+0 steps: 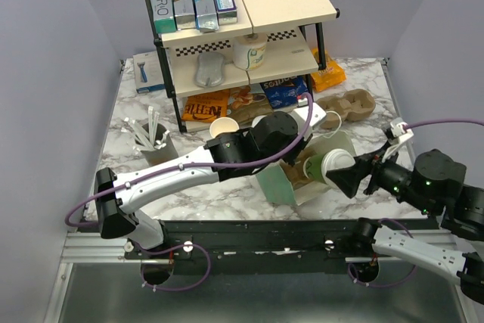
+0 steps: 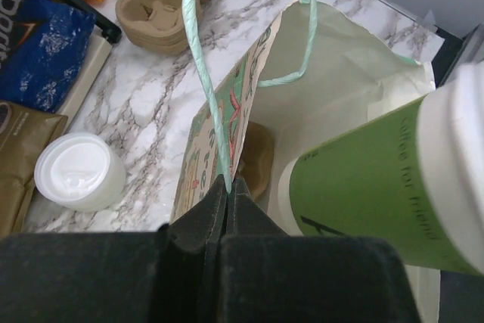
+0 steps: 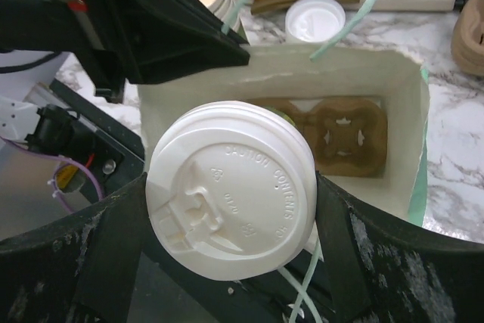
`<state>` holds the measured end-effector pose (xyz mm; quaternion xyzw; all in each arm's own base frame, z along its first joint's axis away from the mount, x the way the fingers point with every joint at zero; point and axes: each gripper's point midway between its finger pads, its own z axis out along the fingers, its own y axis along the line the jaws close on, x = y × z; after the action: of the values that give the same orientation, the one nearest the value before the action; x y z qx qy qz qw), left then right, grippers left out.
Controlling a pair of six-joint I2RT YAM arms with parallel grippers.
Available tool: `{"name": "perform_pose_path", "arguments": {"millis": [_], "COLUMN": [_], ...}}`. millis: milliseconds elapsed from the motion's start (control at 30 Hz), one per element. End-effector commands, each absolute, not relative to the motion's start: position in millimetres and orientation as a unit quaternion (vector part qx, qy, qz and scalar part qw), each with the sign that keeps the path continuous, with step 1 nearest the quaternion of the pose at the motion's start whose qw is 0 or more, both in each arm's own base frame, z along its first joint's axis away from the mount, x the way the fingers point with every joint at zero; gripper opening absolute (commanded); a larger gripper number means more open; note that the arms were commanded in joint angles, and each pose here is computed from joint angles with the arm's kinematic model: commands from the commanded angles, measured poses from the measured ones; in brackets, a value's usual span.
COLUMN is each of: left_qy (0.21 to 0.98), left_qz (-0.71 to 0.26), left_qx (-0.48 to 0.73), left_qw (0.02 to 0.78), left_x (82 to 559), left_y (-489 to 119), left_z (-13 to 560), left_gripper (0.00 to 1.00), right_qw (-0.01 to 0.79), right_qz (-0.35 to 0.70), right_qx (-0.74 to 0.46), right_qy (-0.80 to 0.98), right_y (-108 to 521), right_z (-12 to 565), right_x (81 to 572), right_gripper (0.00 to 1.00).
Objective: Pack the takeout coffee
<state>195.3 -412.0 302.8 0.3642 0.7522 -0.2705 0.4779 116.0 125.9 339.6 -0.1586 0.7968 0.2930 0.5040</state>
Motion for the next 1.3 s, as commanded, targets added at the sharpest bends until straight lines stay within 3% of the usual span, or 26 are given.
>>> {"name": "perform_pose_path", "arguments": {"millis": [0,233,467,800,1133,1267], "left_qy": [0.729,0.68,0.669,0.676,0.729,0.751], "left_qz": [-0.251,-0.269,-0.309,-0.354,-0.376,-0.31], "left_qx": [0.34,0.343,0.396,0.421,0.288,0.217], "left_qw": [0.538,0.589,0.548,0.49,0.493,0.54], "left_x": [210.3,212.0,170.1,117.1,130.5,163.8], "left_y": [-409.4,-409.3,-406.3,-408.5,-397.0,-369.6], "left_z": [326.3,330.1,310.6,286.0,293.2,312.3], "left_gripper": [0.0,0.0,0.0,0.0,0.0,0.0], "right_qw": [0.477,0.436,0.428,0.45,0.464,0.488], "right_qz": [0.256,0.237,0.264,0.365,0.331,0.338], "right_qx": [-0.146,-0.159,-0.171,-0.284,-0.253,-0.254], "right_qy": [0.828,0.853,0.847,0.764,0.782,0.764], "right_y": [128.3,145.7,149.2,182.3,180.5,186.3], "right_z": [309.6,260.1,241.3,251.8,232.9,251.6], "right_x": [124.7,130.3,120.2,96.4,115.2,121.9], "right_gripper": [0.65,0.65,0.64,0.63,0.63,0.63]}}
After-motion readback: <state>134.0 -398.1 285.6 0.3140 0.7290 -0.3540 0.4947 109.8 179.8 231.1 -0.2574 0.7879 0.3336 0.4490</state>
